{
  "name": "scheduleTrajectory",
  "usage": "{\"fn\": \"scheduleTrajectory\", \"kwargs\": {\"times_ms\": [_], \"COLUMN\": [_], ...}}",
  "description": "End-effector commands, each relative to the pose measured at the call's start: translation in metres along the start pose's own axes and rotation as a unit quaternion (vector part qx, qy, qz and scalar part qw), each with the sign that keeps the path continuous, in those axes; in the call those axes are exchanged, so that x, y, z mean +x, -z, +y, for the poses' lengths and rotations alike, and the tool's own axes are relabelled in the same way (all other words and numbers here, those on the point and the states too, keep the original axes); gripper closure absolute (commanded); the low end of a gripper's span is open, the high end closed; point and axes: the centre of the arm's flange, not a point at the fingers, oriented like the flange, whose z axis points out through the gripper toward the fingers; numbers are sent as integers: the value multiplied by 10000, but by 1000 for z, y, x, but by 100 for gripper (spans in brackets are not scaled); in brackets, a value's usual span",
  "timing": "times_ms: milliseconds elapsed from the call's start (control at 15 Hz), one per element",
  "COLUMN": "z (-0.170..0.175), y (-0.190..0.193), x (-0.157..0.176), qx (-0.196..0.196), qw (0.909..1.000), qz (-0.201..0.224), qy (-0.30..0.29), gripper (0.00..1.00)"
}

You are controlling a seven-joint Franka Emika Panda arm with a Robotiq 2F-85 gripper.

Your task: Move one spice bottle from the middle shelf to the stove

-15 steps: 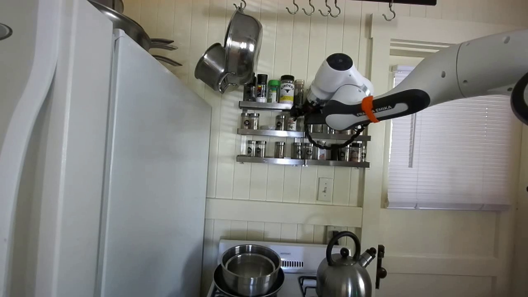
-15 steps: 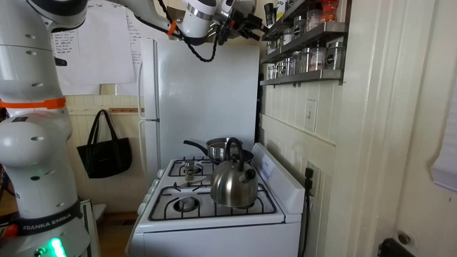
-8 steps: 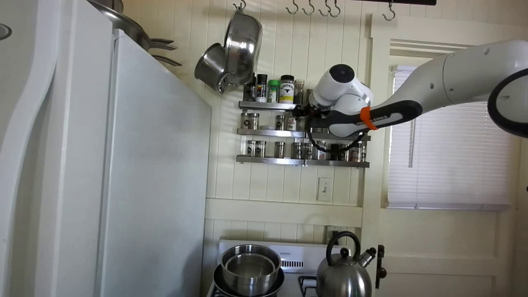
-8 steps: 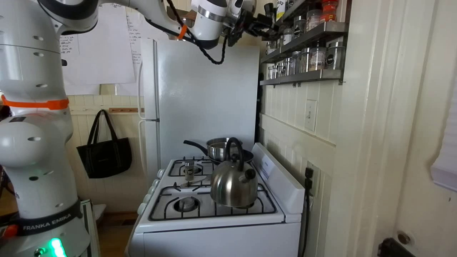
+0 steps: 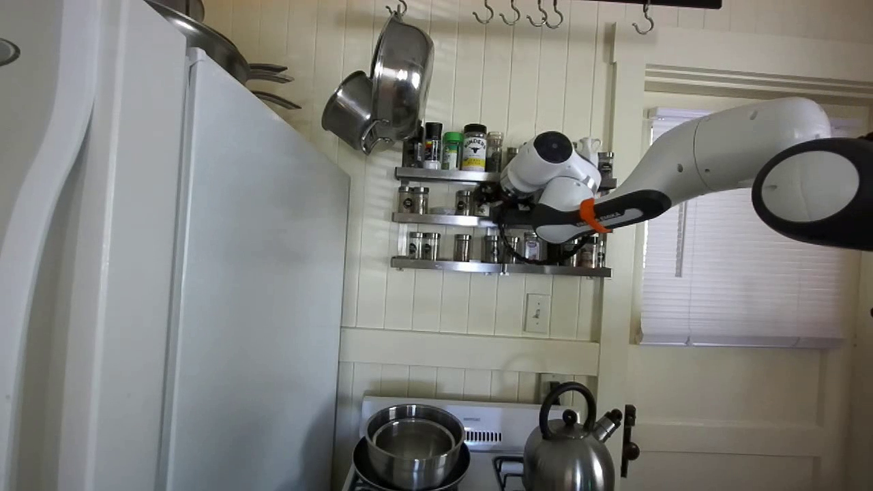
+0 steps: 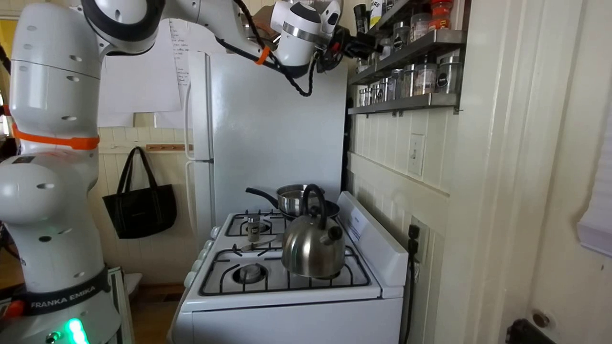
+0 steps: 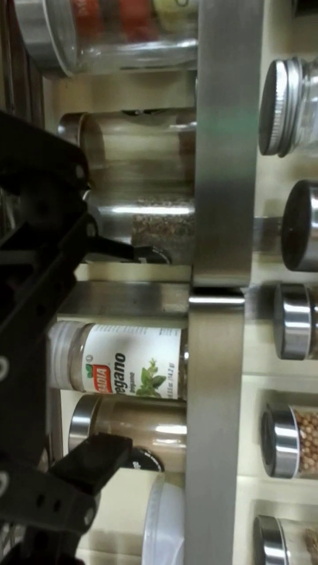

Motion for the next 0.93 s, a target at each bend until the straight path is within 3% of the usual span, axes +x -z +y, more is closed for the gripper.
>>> {"fn": "scheduleTrajectory", "kwargs": {"times_ms": [0, 200, 400, 533, 600, 867], "z": [-6, -8, -10, -10, -11, -13], "y": [-16, -23, -28, -31, -32, -38], "x": [0, 1, 2, 1, 1, 1], "qx": [-7, -10, -23, -28, -26, 26], "qw": [9997, 9995, 9994, 9993, 9992, 9991], "qz": [223, 308, 347, 373, 385, 418], "qy": [-46, -50, -43, -58, -65, -104], "gripper": [0, 0, 23, 18, 23, 23]}}
